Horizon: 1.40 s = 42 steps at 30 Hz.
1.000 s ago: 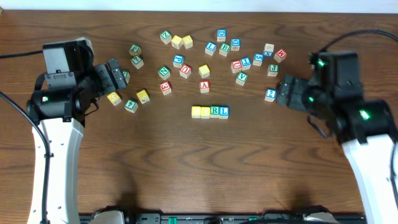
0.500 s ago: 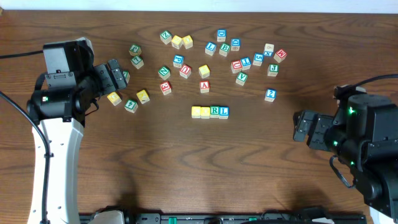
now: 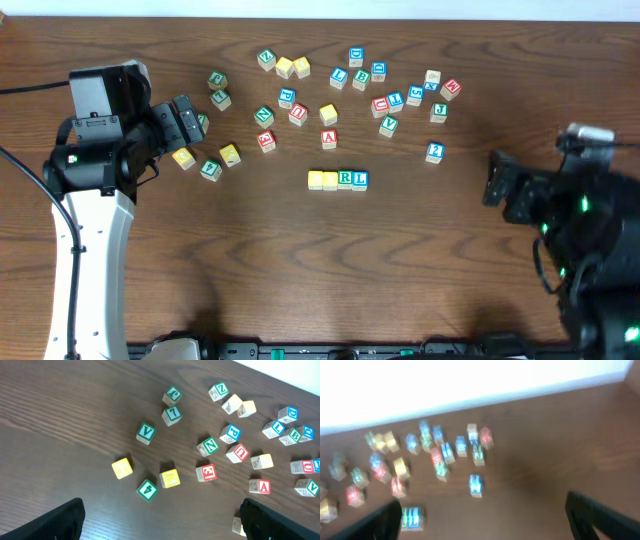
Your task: Spell out CORL
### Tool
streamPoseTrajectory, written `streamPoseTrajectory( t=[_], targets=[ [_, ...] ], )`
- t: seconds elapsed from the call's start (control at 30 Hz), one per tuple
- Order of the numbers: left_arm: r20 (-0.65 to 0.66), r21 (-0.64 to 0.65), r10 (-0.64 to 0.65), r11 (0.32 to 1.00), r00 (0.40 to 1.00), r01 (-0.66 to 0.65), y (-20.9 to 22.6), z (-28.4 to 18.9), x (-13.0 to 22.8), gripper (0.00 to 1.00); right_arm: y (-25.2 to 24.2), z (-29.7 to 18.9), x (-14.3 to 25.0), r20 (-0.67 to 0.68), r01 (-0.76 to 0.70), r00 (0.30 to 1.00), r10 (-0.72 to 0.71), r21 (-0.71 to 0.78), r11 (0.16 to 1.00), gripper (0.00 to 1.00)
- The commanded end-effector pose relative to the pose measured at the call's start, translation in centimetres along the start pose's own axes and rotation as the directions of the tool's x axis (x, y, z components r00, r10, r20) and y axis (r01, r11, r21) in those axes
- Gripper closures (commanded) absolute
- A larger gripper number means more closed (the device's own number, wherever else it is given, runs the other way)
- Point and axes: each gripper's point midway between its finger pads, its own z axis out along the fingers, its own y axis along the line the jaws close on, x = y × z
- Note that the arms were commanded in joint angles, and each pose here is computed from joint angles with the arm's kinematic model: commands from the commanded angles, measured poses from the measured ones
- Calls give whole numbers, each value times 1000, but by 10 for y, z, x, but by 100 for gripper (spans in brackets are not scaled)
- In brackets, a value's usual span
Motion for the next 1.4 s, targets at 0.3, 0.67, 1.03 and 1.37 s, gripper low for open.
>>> streamPoseTrajectory(
  t=[0.3, 0.67, 1.03, 1.37],
  targets=[
    [1, -11, 11, 1000, 1000, -11, 3, 0, -1, 2, -16, 29, 105, 360, 80, 932, -44, -86, 993, 1],
    [1, -11, 11, 1000, 1000, -11, 3, 0, -1, 2, -21, 56, 153, 357, 86, 933, -45, -101, 991, 1],
    [1, -11, 11, 1000, 1000, -11, 3, 0, -1, 2, -21, 56, 153, 358, 86, 933, -44, -101, 991, 1],
    [1, -11, 11, 1000, 1000, -11, 3, 0, -1, 2, -21, 56, 153, 358, 86, 933, -44, -101, 991, 1]
  ],
)
